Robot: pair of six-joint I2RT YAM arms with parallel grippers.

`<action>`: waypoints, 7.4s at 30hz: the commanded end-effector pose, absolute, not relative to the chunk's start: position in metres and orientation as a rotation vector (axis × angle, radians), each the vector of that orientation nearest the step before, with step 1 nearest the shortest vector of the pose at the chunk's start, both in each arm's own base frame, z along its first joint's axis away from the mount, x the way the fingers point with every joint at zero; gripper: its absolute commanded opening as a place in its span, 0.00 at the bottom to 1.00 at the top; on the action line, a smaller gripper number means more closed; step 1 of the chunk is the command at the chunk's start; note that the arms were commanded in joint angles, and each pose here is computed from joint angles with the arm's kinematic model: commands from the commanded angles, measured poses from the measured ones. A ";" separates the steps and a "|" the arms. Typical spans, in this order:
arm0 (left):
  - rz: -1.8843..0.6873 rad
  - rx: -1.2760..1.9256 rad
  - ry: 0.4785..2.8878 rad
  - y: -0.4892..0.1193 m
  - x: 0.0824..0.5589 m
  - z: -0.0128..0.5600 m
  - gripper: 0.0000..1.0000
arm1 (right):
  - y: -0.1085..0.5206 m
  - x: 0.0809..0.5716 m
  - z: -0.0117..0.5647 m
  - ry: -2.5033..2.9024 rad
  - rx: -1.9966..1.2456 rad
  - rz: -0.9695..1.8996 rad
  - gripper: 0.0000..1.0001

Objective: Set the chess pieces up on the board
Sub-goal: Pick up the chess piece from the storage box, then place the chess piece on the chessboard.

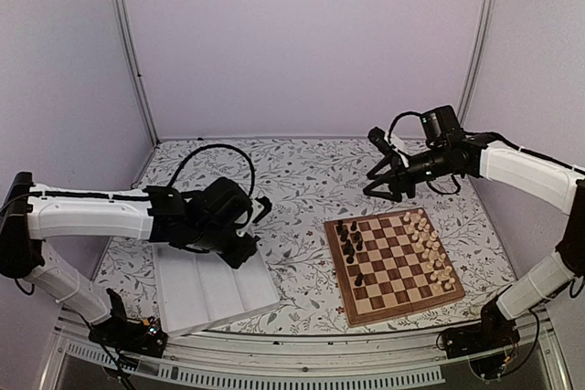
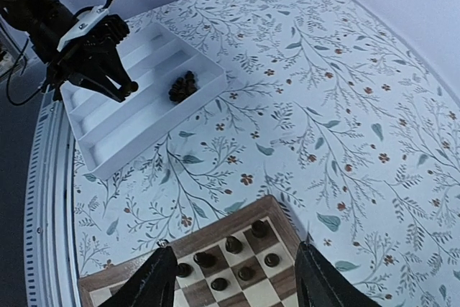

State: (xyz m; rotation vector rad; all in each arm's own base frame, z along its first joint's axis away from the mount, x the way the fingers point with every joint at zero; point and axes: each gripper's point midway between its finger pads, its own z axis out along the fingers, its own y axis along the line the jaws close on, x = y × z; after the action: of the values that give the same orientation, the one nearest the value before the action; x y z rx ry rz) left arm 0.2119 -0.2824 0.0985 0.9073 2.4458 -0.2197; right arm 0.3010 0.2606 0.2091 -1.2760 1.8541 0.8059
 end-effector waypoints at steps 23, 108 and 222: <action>-0.615 0.944 2.053 -0.321 0.230 0.157 0.06 | 0.463 0.237 0.179 1.939 -1.589 1.508 0.59; -0.554 0.738 2.192 -0.256 0.314 0.155 0.00 | 0.295 0.128 0.110 1.703 -2.024 0.606 0.01; -1.452 1.361 2.240 -0.372 0.170 0.157 0.99 | 0.402 0.160 0.169 1.250 -2.130 0.234 0.10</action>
State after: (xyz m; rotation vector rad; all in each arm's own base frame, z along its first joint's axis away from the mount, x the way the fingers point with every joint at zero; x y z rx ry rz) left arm 0.1576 -0.3815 0.1309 1.3926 2.3256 -1.5588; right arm 0.1639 0.4118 0.1520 -2.1988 1.1911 0.0973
